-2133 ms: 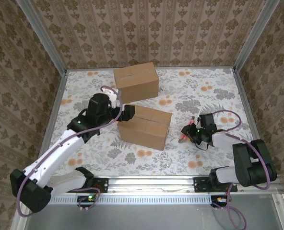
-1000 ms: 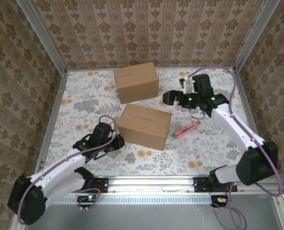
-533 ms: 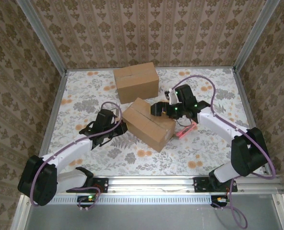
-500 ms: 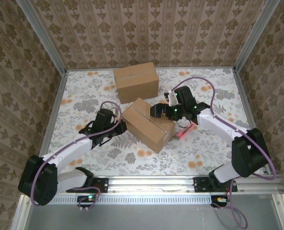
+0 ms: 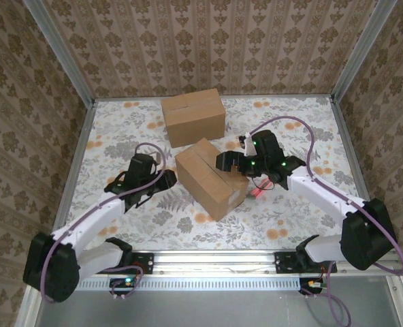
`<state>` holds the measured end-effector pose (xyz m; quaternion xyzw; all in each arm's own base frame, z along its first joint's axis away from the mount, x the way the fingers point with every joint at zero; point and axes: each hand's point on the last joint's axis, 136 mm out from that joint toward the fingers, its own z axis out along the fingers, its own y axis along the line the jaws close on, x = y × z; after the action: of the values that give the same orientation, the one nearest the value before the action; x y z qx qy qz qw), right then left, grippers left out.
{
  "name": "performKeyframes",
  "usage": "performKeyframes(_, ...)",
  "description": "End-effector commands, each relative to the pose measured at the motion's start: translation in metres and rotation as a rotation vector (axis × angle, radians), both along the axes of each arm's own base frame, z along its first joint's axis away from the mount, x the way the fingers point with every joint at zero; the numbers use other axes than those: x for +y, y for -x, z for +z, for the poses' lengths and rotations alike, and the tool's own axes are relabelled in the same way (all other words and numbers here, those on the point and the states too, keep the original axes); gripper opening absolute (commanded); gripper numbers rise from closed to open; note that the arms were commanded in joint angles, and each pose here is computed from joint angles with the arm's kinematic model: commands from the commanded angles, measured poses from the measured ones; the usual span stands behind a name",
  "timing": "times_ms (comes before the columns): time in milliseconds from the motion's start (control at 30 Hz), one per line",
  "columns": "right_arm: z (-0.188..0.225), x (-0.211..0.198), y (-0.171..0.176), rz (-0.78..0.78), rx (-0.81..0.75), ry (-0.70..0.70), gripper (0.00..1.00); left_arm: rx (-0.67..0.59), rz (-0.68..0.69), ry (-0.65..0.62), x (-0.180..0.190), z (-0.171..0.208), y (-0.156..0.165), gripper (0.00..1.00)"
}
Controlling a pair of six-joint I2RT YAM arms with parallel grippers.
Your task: Unpack the express box
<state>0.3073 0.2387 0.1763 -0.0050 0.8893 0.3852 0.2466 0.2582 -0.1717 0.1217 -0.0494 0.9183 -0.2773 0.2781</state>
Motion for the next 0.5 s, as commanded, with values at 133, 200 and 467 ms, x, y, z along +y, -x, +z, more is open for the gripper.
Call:
performKeyframes(133,0.002,-0.003,0.005,-0.071,-0.006,-0.04,1.0,0.045,0.039,0.046,0.016,0.012,0.031,0.73)
performKeyframes(200,0.002,-0.002,0.008,-0.078,-0.004,-0.047,1.0,0.038,0.007,0.129,0.005,0.018,0.037,0.99)
performKeyframes(467,0.002,0.006,0.017,-0.099,0.0,-0.079,1.0,-0.028,-0.131,0.31,-0.041,0.057,0.036,1.0)
